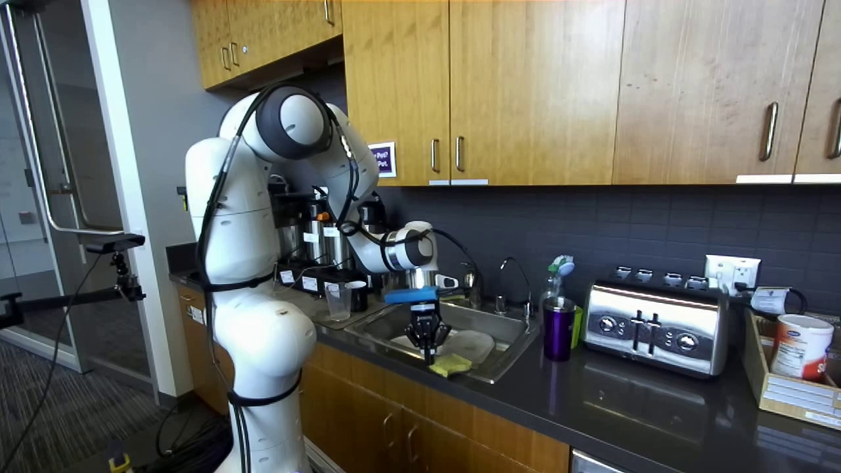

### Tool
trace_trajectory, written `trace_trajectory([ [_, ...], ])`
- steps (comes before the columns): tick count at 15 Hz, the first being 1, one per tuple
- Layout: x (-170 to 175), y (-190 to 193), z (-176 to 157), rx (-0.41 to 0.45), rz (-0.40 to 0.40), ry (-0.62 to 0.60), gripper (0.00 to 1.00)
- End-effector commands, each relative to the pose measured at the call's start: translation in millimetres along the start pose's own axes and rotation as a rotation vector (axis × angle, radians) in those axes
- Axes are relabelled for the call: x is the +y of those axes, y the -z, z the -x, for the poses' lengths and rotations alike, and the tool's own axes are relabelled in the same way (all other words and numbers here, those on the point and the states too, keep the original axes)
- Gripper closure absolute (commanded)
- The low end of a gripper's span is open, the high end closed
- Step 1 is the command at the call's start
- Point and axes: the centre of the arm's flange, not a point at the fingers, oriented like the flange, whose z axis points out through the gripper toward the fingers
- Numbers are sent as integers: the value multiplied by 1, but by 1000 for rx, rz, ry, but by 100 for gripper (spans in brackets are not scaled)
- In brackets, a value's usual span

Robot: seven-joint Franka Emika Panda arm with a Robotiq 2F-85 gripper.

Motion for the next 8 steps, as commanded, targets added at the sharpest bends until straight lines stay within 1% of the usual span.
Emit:
trace_trajectory([
  [1,-30,8,-18,34,0,45,99],
  [4,-63,11,-32,49,-8,110,99],
  [8,-110,14,-47,46,-36,182,99],
])
